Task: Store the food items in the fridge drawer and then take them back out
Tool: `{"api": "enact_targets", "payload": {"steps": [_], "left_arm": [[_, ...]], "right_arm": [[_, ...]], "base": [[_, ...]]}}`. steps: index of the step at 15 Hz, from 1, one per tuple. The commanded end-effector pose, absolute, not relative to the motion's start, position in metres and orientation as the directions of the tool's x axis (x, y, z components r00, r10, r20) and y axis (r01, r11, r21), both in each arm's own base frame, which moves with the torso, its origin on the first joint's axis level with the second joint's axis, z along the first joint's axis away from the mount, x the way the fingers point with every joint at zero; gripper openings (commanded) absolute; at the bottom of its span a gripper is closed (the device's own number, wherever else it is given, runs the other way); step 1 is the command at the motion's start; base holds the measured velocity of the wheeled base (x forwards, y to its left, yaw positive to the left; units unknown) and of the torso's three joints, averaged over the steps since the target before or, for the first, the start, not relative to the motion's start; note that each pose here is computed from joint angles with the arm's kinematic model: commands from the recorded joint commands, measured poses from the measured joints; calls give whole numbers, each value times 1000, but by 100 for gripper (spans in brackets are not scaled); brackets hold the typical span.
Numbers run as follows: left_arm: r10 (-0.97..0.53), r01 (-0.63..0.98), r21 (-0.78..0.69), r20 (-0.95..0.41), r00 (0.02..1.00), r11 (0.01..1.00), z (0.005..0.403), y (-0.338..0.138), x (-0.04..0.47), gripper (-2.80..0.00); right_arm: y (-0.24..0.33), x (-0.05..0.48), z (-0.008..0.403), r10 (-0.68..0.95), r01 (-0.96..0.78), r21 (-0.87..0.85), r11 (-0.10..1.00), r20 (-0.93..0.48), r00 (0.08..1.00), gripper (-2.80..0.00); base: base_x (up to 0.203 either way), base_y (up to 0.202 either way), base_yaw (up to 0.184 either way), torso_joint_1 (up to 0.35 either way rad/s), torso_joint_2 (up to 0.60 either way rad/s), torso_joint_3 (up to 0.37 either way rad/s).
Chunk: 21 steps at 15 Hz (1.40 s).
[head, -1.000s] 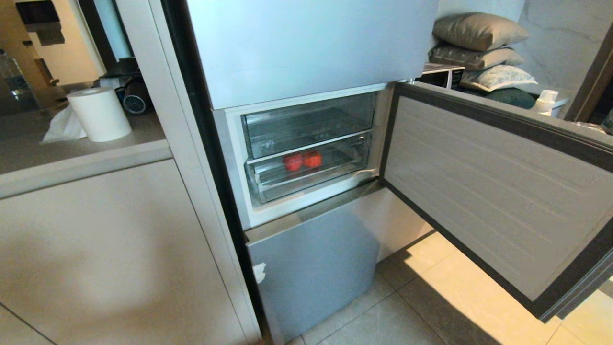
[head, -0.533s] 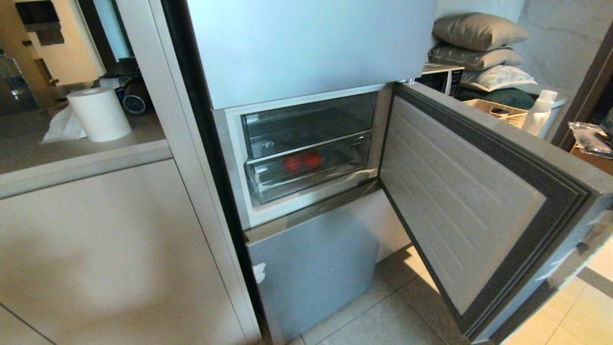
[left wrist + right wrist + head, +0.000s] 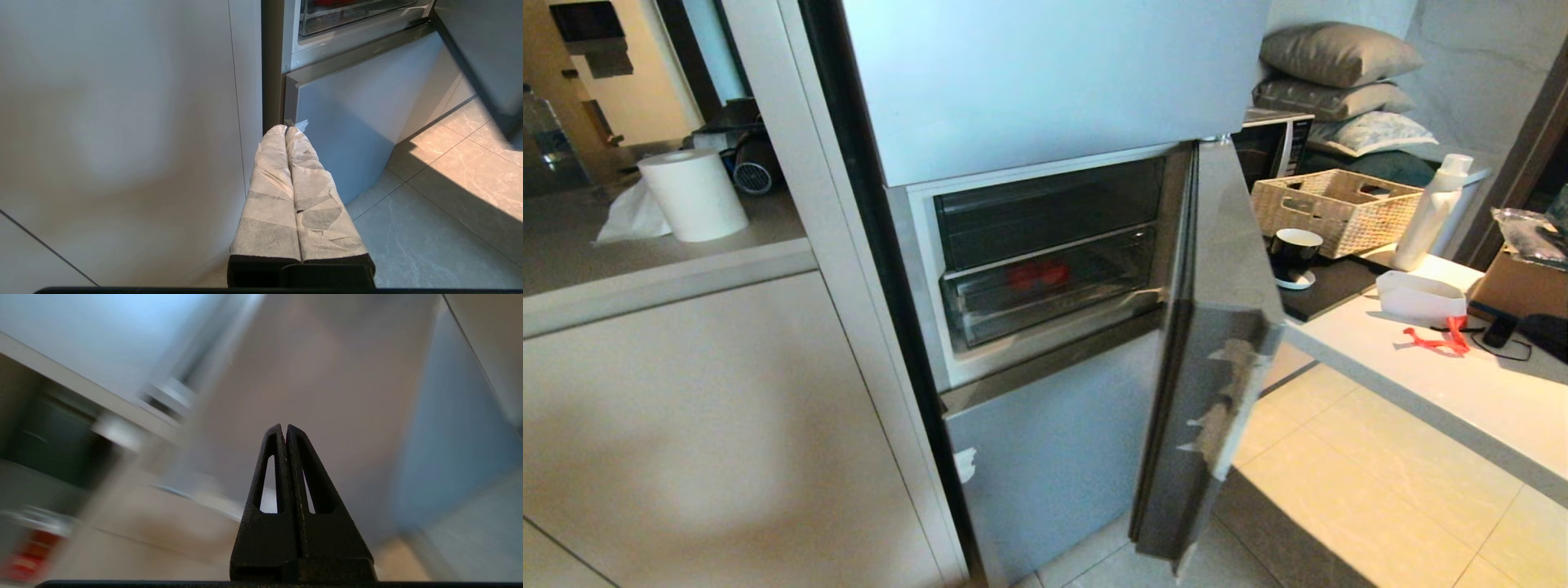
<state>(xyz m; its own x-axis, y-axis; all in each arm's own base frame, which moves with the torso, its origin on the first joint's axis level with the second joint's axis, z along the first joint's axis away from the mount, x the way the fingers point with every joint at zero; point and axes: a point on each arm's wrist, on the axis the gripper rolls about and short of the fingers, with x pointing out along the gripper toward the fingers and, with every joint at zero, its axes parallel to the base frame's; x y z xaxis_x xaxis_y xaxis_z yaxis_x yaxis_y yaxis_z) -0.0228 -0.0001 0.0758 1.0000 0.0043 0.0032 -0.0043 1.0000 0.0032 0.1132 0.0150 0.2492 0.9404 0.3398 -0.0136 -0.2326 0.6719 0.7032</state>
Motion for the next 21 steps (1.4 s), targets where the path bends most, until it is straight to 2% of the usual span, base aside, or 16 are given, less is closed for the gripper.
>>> {"api": "enact_targets", "payload": {"steps": [1,3,5,9,15,17,21], "left_arm": [[6,-6,3,1,1000,1000,76,0,-23,-280],[6,-6,3,0,1000,1000,75,0,-23,-280],[6,-6,3,0,1000,1000,75,0,-23,-280],[5,-5,3,2,1000,1000,76,0,-23,-280],[6,-6,3,1,1000,1000,76,0,-23,-280],[6,-6,3,1,1000,1000,76,0,-23,-280],[6,-6,3,0,1000,1000,75,0,-23,-280]], "right_arm": [[43,163,221,341,-120,644,756,-231,911,-280],[54,198,202,315,-72,569,819,-341,886,-280],[77,225,192,356,-119,523,844,-381,853,-280],[148,255,185,507,-309,468,828,-389,769,-280],[209,312,164,541,-353,458,816,-393,744,-280],[222,332,159,546,-362,464,809,-363,755,-280],[255,372,155,566,-433,478,764,-173,806,-280]], "base": [[0,0,0,0,0,0],[0,0,0,0,0,0],[0,0,0,0,0,0],[0,0,0,0,0,0],[0,0,0,0,0,0],[0,0,0,0,0,0],[0,0,0,0,0,0]]}}
